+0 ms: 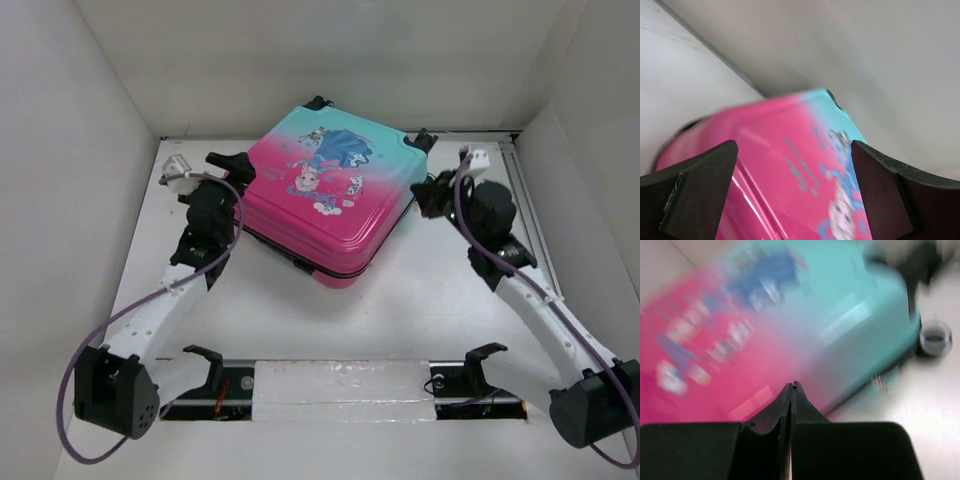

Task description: Pack the luggage

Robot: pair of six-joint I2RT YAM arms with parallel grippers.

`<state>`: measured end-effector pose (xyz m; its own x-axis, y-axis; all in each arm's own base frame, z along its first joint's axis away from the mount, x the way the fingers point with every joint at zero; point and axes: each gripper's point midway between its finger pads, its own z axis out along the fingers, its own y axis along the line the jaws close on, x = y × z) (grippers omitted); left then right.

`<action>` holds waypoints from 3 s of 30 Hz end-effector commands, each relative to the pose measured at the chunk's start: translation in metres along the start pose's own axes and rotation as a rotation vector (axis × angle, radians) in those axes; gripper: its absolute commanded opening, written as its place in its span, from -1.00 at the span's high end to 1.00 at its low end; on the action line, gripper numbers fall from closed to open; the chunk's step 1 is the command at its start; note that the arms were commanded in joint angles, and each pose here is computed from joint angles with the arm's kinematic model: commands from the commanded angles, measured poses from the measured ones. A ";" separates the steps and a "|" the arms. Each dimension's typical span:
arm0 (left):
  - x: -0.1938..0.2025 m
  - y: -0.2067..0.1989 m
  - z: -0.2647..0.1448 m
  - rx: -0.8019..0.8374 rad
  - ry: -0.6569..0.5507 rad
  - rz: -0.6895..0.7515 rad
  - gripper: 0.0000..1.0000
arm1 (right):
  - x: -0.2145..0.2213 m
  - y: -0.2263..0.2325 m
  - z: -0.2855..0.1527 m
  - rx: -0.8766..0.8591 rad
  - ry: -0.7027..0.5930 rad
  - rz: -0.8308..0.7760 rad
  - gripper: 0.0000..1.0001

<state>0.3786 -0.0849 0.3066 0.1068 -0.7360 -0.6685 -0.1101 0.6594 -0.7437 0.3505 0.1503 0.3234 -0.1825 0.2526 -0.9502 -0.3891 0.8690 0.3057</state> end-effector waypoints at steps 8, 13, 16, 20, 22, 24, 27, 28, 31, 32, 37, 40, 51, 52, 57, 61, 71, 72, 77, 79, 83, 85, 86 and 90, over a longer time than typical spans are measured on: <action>0.025 0.028 -0.064 0.170 0.111 -0.078 -0.02 | 0.136 0.049 -0.057 -0.286 0.077 0.016 0.83; 0.063 0.089 -0.100 0.092 0.229 -0.018 0.51 | 0.171 0.060 -0.052 -0.362 0.149 0.006 0.35; 0.101 0.111 -0.113 0.105 0.355 -0.005 0.51 | 0.189 0.065 -0.040 -0.396 0.183 -0.001 0.27; 0.151 0.121 -0.120 0.140 0.537 -0.012 0.24 | 0.213 0.074 -0.037 -0.462 0.220 -0.010 0.22; 0.166 0.122 -0.117 0.144 0.586 -0.019 0.13 | 0.223 0.072 -0.037 -0.440 0.223 -0.013 0.20; 0.174 0.113 -0.119 0.189 0.627 -0.040 0.01 | 0.224 0.065 -0.034 -0.390 0.208 -0.017 0.20; 0.177 0.106 -0.118 0.240 0.627 -0.067 -0.08 | 0.226 0.058 -0.028 -0.339 0.194 -0.034 0.16; 0.177 0.104 -0.117 0.247 0.622 -0.068 -0.08 | 0.229 0.057 -0.024 -0.336 0.203 -0.034 0.16; 0.181 0.099 -0.115 0.276 0.643 -0.061 -0.08 | 0.221 0.062 -0.016 -0.354 0.145 -0.035 0.16; 0.182 0.095 -0.114 0.290 0.647 -0.054 -0.08 | 0.224 0.063 -0.014 -0.354 0.145 -0.035 0.16; 0.187 0.095 -0.111 0.300 0.651 -0.055 0.00 | 0.212 0.067 -0.005 -0.331 0.054 -0.053 0.29; 0.190 0.097 -0.109 0.296 0.654 -0.055 0.09 | 0.200 0.075 -0.009 -0.361 -0.010 -0.048 0.63; 0.218 0.061 -0.116 0.406 0.718 -0.076 0.53 | 0.217 0.071 -0.052 -0.258 0.141 -0.034 1.00; 0.220 0.052 -0.115 0.421 0.716 -0.076 0.53 | 0.213 0.072 -0.054 -0.255 0.149 -0.035 1.00; 0.240 0.036 -0.122 0.437 0.752 -0.098 0.56 | 0.235 0.076 -0.078 -0.286 0.294 -0.038 1.00; 0.247 0.018 -0.120 0.453 0.740 -0.111 0.56 | 0.259 0.117 -0.098 -0.422 0.409 -0.008 1.00; 0.269 -0.007 -0.125 0.504 0.793 -0.158 0.61 | 0.264 0.184 -0.065 -0.347 0.368 -0.027 1.00; 0.271 -0.009 -0.129 0.515 0.808 -0.157 0.61 | 0.253 0.189 -0.053 -0.324 0.308 -0.005 1.00; 0.260 0.006 -0.135 0.490 0.782 -0.086 -0.01 | 0.252 0.181 -0.052 -0.290 0.294 -0.009 1.00; 0.244 0.020 -0.134 0.454 0.723 0.003 -0.55 | 0.256 0.174 -0.058 -0.284 0.305 -0.005 1.00; 0.199 0.072 -0.132 0.263 0.559 0.104 -0.76 | 0.257 0.174 -0.064 -0.311 0.328 0.005 1.00; 0.161 0.067 -0.131 0.250 0.443 0.069 -0.81 | 0.258 0.175 -0.065 -0.322 0.334 0.006 1.00; 0.143 0.070 -0.125 0.216 0.364 0.055 -0.82 | 0.262 0.176 -0.066 -0.328 0.347 0.002 1.00; 0.060 0.035 -0.088 0.133 0.139 -0.024 -0.78 | 0.261 0.178 -0.066 -0.344 0.342 -0.011 1.00</action>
<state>0.2658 -0.1665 0.2069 -0.2132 -0.7466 -0.6302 0.1859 0.6023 -0.7763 0.2079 0.3131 0.1200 -0.4136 0.0406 -0.9095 -0.5343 0.7981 0.2786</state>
